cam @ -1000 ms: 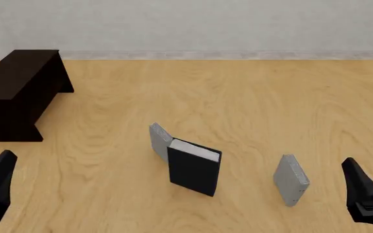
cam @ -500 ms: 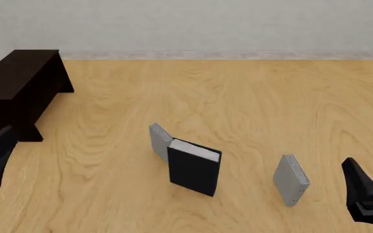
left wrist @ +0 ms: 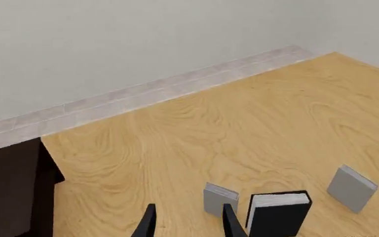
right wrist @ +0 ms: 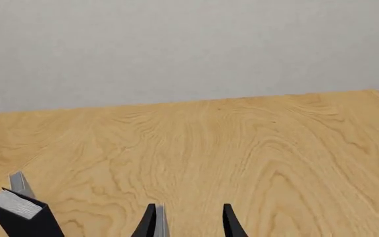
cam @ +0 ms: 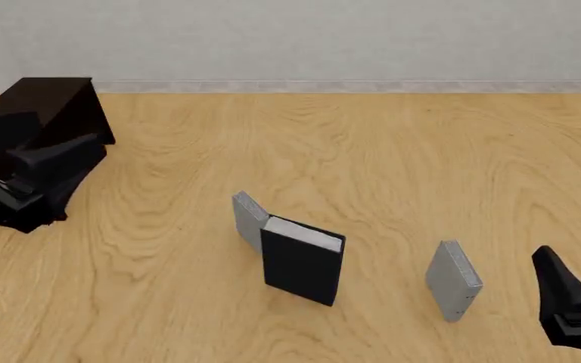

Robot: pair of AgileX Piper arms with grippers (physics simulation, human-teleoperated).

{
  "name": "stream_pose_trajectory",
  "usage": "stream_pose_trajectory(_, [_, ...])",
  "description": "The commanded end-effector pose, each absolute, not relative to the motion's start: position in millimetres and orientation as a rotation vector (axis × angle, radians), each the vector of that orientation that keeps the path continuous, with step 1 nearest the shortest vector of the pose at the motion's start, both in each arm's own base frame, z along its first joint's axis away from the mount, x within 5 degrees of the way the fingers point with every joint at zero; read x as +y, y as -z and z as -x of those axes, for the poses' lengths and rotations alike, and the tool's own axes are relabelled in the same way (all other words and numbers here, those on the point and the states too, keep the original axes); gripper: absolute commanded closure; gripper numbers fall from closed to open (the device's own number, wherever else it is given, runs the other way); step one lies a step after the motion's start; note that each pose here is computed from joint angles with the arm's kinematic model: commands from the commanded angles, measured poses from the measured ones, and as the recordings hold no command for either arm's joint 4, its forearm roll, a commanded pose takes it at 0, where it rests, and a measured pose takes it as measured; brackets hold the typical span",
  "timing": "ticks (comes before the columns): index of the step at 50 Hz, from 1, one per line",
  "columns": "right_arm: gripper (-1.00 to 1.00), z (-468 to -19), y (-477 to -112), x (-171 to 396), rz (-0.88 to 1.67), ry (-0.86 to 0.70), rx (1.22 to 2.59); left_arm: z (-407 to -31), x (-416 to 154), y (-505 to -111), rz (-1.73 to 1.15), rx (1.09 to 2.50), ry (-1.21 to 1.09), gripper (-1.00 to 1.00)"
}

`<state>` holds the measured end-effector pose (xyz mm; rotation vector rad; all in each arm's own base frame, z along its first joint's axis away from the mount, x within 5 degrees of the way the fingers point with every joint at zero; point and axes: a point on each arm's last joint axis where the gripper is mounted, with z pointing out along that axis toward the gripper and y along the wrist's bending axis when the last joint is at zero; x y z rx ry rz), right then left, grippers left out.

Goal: Pick up the book in the middle and place it on the cabinet shelf.

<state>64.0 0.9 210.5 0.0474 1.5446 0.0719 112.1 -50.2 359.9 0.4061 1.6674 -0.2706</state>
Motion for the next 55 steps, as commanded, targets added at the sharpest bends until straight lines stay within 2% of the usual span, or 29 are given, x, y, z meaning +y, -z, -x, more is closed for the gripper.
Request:
stream_pose_trajectory(1, [-1.00,-64,-210,1,-0.051,-0.076,1.546,-144,-75,-387,-0.535,1.689,0.257,-1.00])
stream_pose_trajectory(13, [-1.00,-64,-210,1,-0.051,-0.076,1.548,-182,-98,-390,-0.706,1.716,0.142,-1.00])
stream_pose_trajectory(18, [-1.00,-63,-210,1,-0.048,-0.072,1.544,-189,-104,-409,-0.744,1.699,0.127,-1.00])
stream_pose_trajectory(30, [-1.00,-64,-210,1,-0.050,-0.073,1.545,-207,-145,-403,-1.154,1.754,0.035,-1.00])
stream_pose_trajectory(33, [-1.00,-65,-211,1,-0.051,-0.074,1.546,-205,-149,-404,-1.256,1.678,-0.018,-1.00])
stream_pose_trajectory(36, [-1.00,-66,-211,1,-0.051,-0.074,1.547,-216,-149,-413,-1.238,1.710,-0.026,-1.00])
stream_pose_trajectory(40, [-1.00,-66,-211,1,-0.051,-0.076,1.548,-223,-157,-422,-1.306,1.683,-0.053,-1.00])
stream_pose_trajectory(43, [-1.00,-65,-211,1,-0.051,-0.077,1.547,-202,-172,-413,-1.479,1.567,-0.060,-1.00])
stream_pose_trajectory(52, [-1.00,-65,-211,1,-0.055,-0.081,1.549,-229,-189,-412,-1.525,1.675,-0.051,-1.00])
stream_pose_trajectory(55, [-1.00,-65,-212,1,-0.056,-0.082,1.550,-234,-188,-411,-1.555,1.664,-0.078,-1.00])
